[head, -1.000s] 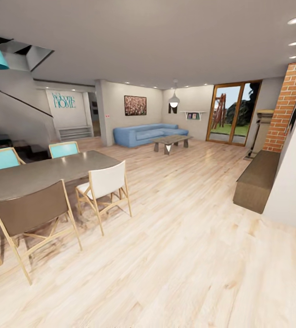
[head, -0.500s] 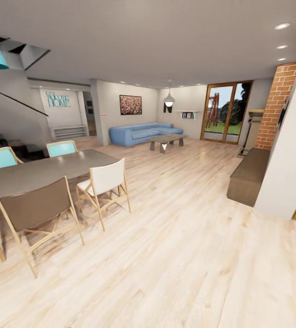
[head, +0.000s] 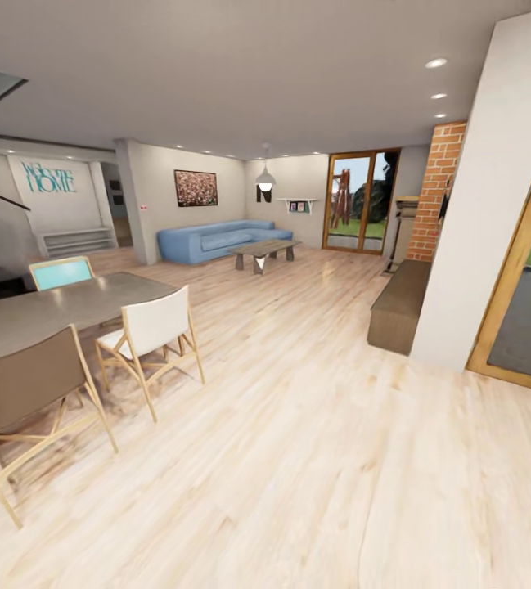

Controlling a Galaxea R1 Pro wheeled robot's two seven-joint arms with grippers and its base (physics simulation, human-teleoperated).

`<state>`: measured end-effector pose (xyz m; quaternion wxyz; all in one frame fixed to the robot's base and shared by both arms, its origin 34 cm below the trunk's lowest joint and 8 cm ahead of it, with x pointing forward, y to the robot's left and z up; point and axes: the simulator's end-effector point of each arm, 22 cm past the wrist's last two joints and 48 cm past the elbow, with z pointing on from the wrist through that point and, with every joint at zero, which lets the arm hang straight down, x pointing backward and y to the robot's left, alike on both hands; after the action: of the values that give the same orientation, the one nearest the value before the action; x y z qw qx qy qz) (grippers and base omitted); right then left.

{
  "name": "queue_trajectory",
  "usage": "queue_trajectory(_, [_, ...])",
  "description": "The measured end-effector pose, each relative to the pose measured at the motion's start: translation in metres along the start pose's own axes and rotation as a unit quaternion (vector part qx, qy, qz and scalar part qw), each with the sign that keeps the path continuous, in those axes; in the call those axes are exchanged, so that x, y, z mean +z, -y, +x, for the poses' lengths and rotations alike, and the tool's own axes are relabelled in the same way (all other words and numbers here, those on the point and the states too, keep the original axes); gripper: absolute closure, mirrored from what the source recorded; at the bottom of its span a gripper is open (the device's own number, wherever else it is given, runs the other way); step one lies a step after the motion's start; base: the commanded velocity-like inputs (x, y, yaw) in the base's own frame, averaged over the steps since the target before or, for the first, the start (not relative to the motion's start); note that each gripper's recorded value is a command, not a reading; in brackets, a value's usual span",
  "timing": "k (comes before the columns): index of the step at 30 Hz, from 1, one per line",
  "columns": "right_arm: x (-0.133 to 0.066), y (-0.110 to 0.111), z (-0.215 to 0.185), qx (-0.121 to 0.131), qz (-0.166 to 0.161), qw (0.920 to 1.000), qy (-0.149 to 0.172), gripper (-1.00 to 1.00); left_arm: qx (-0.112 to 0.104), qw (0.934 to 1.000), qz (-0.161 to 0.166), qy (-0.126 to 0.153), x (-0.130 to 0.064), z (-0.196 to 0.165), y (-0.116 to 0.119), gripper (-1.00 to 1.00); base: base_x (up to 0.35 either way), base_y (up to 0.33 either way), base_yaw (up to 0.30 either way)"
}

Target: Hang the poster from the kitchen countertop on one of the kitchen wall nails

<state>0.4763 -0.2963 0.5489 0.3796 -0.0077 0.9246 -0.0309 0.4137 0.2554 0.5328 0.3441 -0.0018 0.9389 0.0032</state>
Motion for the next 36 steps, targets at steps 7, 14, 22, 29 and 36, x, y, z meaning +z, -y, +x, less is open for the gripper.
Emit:
queue_trajectory(7, [0.0, 0.0008, 0.0002, 0.0, 0.0, 1.0, 0.0, -1.0, 0.0, 1.0, 0.0, 0.0, 0.0, 0.0, 0.0003, -1.0, -0.001, 0.0, -0.3])
queue_trajectory(14, [0.0, 0.0009, 0.0002, 0.0, 0.0, 1.0, 0.0, -1.0, 0.001, 1.0, 0.001, 0.0, 0.0, 0.0, 0.0005, -1.0, 0.0, 0.0, -0.3])
queue_trajectory(22, [0.0, 0.0035, 0.0002, -0.002, 0.002, 1.0, 0.0, -1.0, 0.001, 1.0, 0.001, 0.0, 0.0, 0.0, 0.0005, -1.0, 0.0, 0.0, -0.3])
queue_trajectory(29, [0.0, 0.004, 0.0002, -0.002, 0.002, 1.0, 0.0, -1.0, 0.001, 1.0, 0.001, 0.0, 0.0, 0.0, 0.0005, -1.0, 0.0, 0.0, -0.3])
queue_trajectory(36, [0.0, 0.0041, 0.0002, -0.002, 0.002, 1.0, 0.0, -1.0, 0.001, 1.0, 0.001, 0.0, 0.0, 0.0, 0.0005, -1.0, 0.0, 0.0, -0.3])
